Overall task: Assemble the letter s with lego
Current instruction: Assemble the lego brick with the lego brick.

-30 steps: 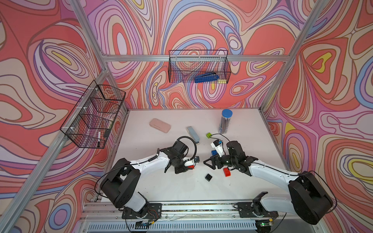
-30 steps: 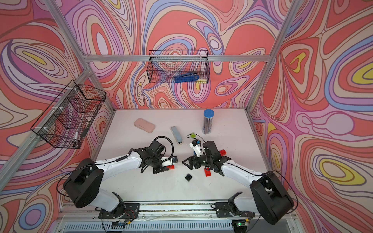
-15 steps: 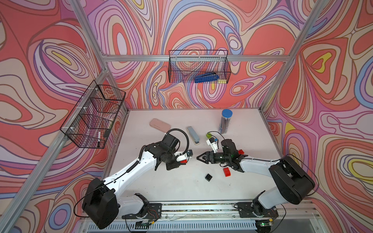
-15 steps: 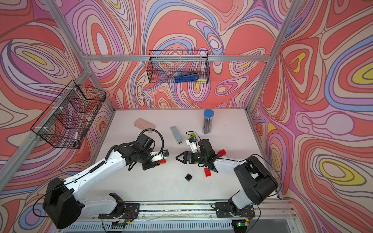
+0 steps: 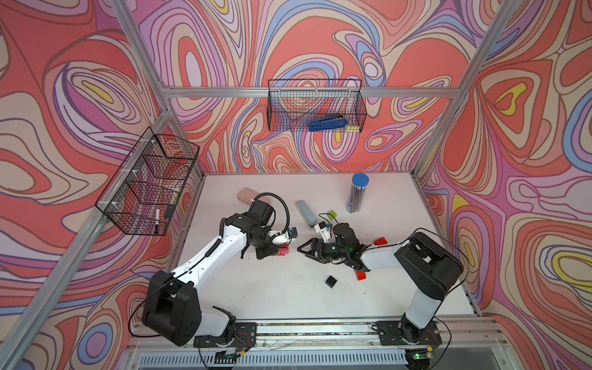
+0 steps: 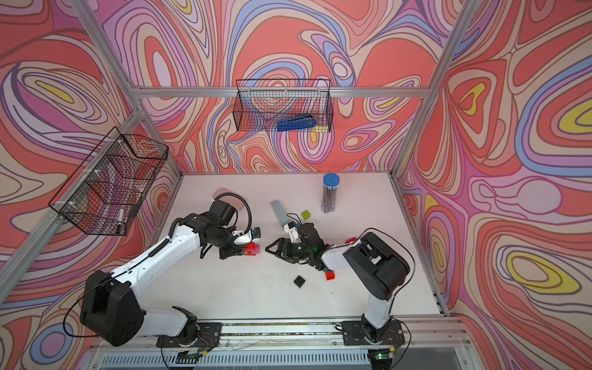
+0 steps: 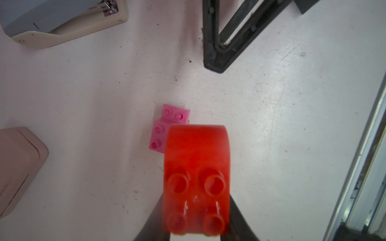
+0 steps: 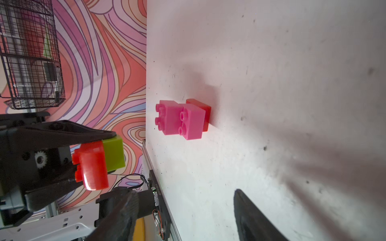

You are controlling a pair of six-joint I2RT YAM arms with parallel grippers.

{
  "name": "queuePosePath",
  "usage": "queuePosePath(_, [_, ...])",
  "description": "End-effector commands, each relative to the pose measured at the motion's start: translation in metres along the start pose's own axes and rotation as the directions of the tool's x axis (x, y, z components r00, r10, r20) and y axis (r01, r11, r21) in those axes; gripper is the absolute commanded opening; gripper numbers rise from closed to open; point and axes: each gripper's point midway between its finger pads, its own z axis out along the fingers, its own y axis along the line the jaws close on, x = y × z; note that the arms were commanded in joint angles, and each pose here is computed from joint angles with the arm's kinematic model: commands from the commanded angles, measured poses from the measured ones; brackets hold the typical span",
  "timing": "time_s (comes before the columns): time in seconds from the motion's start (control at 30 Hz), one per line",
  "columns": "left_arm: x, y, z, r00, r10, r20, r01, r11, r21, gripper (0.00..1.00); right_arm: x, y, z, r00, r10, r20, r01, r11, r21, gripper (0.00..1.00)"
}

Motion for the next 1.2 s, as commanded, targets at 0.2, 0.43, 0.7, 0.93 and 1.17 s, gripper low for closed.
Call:
queuePosePath(0.2, [-0.010,0.017,0.010,0.988,0.138,0.064,-0.139,0.990,0.011,0.26,-0.001,0.011,0.036,0.999,0.042,-0.014,-0.044,0.993,-0.105,0.69])
queuePosePath(0.43, [-0.006,0.022,0.015,0.989,0.133,0.067,-0.136,0.990,0.043,0.26,-0.003,0.007,0.048,0.998,0.062,-0.024,-0.064,0.992,-0.109,0.69])
queuePosePath(0.7, [-0.007,0.027,0.022,0.989,0.121,0.081,-0.126,0.991,0.054,0.25,-0.008,0.002,0.062,0.997,0.072,-0.039,-0.076,0.990,-0.121,0.68])
queuePosePath(0.93, [-0.005,0.031,0.025,0.990,0.116,0.084,-0.121,0.991,0.064,0.25,-0.008,-0.001,0.069,0.996,0.067,-0.056,-0.074,0.989,-0.130,0.68])
queuePosePath(1.17, [-0.002,0.034,0.026,0.991,0.105,0.086,-0.110,0.992,0.064,0.25,-0.009,-0.007,0.073,0.995,0.078,-0.059,-0.085,0.989,-0.123,0.68])
